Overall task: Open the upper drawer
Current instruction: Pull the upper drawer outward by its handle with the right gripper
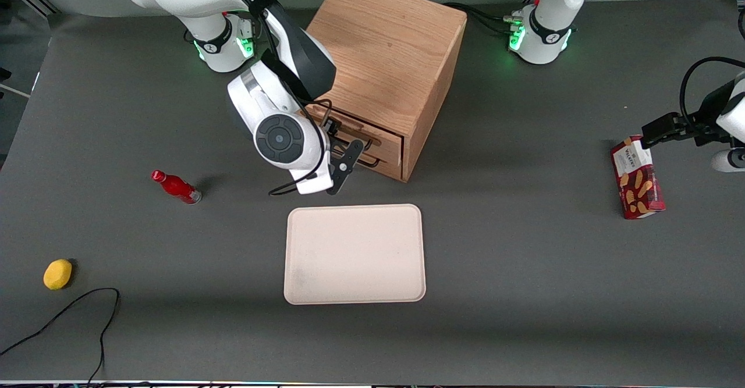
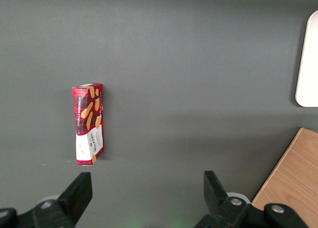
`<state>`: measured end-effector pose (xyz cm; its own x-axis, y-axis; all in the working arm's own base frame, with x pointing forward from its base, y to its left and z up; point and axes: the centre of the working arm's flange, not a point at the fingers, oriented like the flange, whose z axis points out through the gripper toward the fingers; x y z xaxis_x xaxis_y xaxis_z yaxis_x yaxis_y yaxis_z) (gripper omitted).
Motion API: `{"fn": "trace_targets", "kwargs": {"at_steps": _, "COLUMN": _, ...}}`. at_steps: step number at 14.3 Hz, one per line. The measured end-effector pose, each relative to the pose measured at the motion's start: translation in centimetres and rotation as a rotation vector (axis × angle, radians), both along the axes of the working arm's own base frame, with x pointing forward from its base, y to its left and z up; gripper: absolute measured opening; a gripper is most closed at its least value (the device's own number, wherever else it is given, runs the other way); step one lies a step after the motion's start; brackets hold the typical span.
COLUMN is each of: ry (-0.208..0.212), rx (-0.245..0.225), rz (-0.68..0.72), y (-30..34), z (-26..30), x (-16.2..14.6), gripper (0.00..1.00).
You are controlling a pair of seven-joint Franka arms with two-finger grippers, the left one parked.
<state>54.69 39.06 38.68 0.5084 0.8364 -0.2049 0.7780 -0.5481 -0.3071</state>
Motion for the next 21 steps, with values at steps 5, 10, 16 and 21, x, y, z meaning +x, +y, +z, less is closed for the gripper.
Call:
{"fn": "trace_targets", "kwargs": {"at_steps": 5, "ry": 0.005, "rx": -0.004, "rz": -0.014, "y": -0.8, "z": -0.5, "x": 0.6, "gripper": 1.0}}
{"fn": "trace_targets", "kwargs": {"at_steps": 10, "ry": 0.007, "rx": -0.005, "rz": -0.032, "y": -1.6, "z": -1.1, "x": 1.5, "gripper": 1.0}}
{"fn": "trace_targets", "kwargs": {"at_steps": 16, "ry": -0.015, "rx": 0.009, "rz": -0.054, "y": -2.3, "z": -0.7, "x": 3.2, "gripper": 1.0}}
{"fn": "trace_targets", "kwargs": {"at_steps": 21, "ry": -0.026, "rx": 0.015, "rz": -0.074, "y": -3.2, "z": -0.4, "x": 4.3, "gripper": 1.0}}
